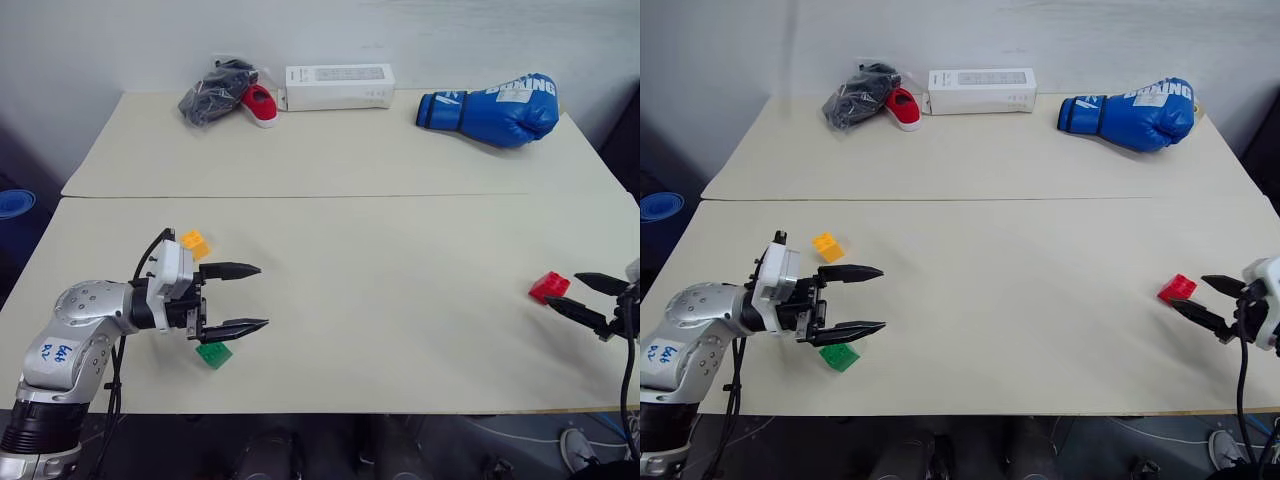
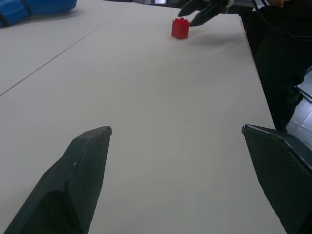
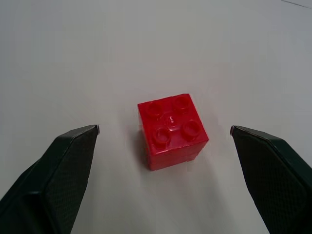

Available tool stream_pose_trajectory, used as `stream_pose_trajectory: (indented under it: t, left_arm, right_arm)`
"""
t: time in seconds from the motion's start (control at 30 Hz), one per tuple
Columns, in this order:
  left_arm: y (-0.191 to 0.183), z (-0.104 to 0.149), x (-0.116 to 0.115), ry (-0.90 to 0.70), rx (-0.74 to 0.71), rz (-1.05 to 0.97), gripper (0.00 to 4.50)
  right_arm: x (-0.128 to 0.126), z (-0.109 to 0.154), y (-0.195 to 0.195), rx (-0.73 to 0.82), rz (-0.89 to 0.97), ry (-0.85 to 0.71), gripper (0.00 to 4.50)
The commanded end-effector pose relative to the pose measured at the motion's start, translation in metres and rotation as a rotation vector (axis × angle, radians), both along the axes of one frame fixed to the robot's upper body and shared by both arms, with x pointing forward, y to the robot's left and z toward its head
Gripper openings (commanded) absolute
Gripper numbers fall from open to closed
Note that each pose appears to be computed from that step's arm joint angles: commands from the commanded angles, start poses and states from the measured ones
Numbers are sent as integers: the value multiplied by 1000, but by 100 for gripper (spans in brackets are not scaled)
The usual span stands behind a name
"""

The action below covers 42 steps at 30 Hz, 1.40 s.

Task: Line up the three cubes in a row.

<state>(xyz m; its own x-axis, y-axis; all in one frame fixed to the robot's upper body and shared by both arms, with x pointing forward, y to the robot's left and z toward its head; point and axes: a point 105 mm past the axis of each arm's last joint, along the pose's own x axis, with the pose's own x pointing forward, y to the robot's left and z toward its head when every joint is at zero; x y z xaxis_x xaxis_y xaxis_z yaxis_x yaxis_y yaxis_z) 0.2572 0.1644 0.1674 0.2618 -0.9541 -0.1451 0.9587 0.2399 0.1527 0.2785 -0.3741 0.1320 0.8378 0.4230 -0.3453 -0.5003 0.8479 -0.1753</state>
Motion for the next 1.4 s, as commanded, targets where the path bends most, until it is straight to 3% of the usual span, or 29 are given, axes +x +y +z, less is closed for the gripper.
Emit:
stream_pose_trajectory:
  t: [0.03,0.2,0.23,0.4,0.53,0.73,0.93,1.13,1.4]
  left_arm:
    - [-1,5,0,-17,9,-17,450]
    - [-1,6,1,-17,16,-23,450]
    - [-1,6,1,-18,16,-23,450]
    - [0,8,-1,-20,17,-20,450]
    - [1,6,-1,-19,17,-12,450]
    - [-1,5,-1,-20,8,-6,450]
    - [5,3,-1,-11,16,7,450]
    - [4,4,2,-23,18,3,450]
    - [3,5,0,-37,19,10,450]
  right_arm:
    - [10,12,4,-47,59,-36,443]
    - [25,7,10,-66,113,11,443]
    - [27,6,11,-57,122,19,426]
    - [28,5,9,-68,154,76,294]
    - [30,10,9,-77,170,59,153]
    - [35,32,40,-101,356,-2,151]
    - [47,51,152,-228,739,-8,151]
    - [51,25,222,-317,953,6,151]
    - [52,6,241,-326,986,33,151]
